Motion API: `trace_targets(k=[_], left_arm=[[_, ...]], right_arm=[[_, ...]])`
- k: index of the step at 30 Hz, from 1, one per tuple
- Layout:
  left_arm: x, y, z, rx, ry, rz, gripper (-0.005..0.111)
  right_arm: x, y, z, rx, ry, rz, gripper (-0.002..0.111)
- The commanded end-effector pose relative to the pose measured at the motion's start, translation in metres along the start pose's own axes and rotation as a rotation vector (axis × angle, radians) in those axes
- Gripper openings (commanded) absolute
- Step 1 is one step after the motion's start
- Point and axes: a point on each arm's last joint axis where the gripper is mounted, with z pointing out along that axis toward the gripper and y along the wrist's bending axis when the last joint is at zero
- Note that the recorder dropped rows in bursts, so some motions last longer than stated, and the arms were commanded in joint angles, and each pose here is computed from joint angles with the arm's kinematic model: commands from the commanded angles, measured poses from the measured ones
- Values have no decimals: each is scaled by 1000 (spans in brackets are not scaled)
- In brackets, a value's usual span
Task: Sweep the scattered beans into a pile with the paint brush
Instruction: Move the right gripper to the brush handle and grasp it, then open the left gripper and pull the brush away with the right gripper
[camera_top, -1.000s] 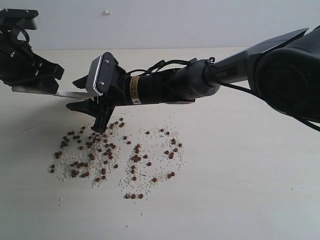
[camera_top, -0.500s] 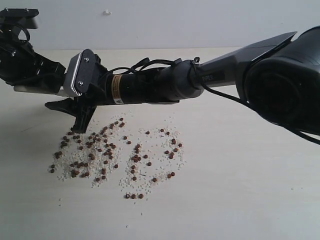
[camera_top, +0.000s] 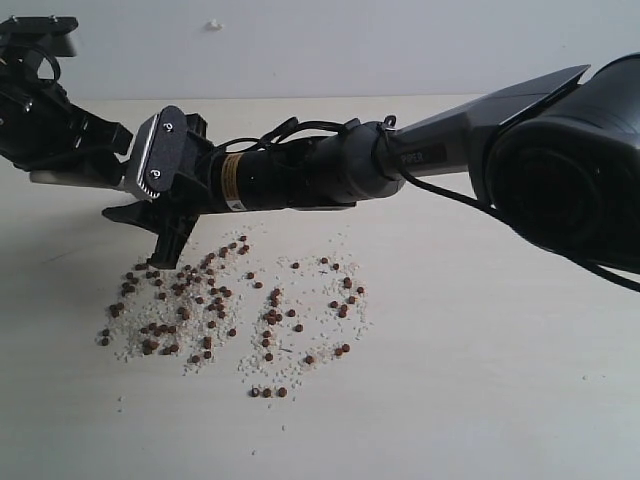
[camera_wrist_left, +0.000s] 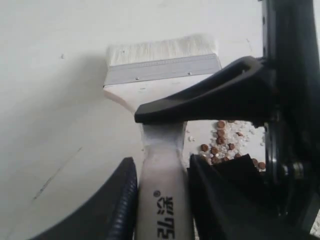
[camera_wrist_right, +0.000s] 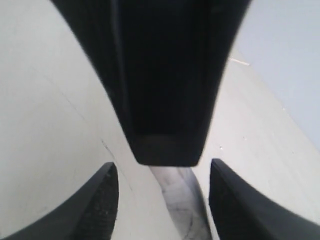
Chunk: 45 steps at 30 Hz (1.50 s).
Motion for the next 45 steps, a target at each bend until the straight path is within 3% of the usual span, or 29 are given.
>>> trace_targets(k=[1,11,19,29,36,42,45], left_arm=[[-3,-2,-6,8,-20,-4,0],[-3,-2,-6,13,-22,-11,0],[-3,-2,-6,13,-22,-11,0],[-10,0,-7,-16,-104,-9,2],[-20,2,-16,-53,-224,-6,23],[-26,2,-27,-76,-309,-2,59],[-30,2,-31,-89,-353,-1,71]], right_arm=[[-5,-3,1,5,-27,-24,51],[-4,-3,1,9,-17,-24,37],[-4,-3,1,9,-17,-45,0],[-4,-3,1,9,-16,-172,0],[-4,-3,1,9,-16,-209,0],[-4,-3,1,9,-16,-228,0],[-4,-3,1,9,-16,-228,0]])
